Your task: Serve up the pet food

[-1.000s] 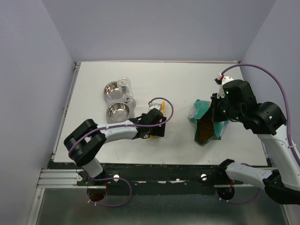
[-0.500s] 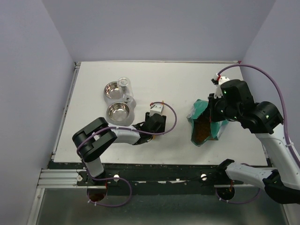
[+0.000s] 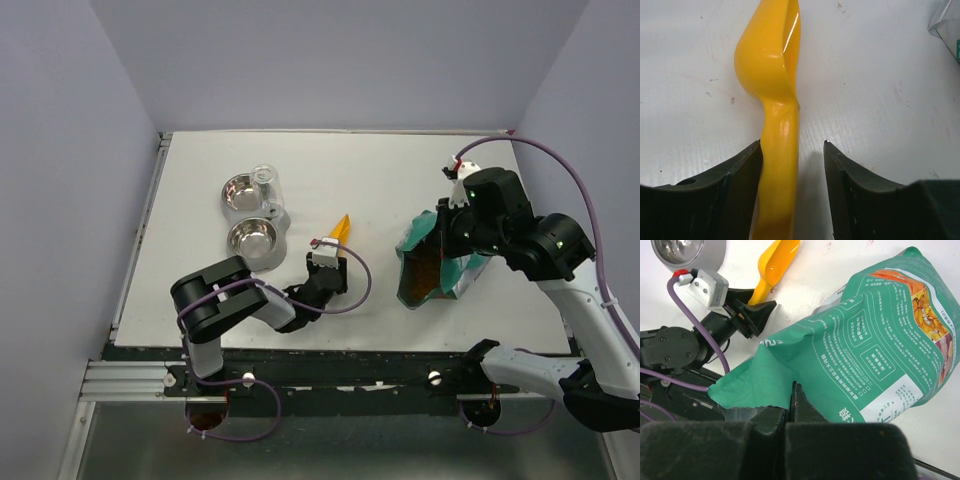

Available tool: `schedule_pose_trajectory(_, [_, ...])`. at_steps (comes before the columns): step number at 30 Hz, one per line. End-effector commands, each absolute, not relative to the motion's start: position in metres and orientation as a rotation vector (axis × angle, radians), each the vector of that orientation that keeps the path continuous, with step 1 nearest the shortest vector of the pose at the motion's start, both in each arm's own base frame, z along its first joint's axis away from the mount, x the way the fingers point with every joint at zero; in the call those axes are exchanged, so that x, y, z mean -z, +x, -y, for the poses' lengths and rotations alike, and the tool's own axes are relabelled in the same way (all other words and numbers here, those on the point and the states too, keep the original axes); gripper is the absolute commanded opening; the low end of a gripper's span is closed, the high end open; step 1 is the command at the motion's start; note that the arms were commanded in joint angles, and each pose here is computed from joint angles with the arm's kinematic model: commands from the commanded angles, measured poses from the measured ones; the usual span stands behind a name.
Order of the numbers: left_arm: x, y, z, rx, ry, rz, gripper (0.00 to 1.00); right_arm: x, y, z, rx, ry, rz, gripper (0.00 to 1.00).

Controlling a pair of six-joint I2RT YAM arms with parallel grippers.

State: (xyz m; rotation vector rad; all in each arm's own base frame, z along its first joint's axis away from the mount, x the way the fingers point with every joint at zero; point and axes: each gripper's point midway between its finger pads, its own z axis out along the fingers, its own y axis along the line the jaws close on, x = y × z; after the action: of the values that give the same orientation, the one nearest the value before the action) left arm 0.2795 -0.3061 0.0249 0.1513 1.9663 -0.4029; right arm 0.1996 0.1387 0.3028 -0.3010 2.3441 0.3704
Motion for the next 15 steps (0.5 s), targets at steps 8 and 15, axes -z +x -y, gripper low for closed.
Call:
schedule_pose_trajectory(8, [0.044,0.250,0.290,0.290,0.223,-2.046,0.44,-0.297,0.215,-0.144,-0.343,-0.297,-2.324,0.00])
schedule_pose_trajectory(15, [0.035,0.245,0.291,0.276,0.223,-2.104,0.03,-0.310,0.224,-0.136,-0.287,-0.254,-2.288,0.00])
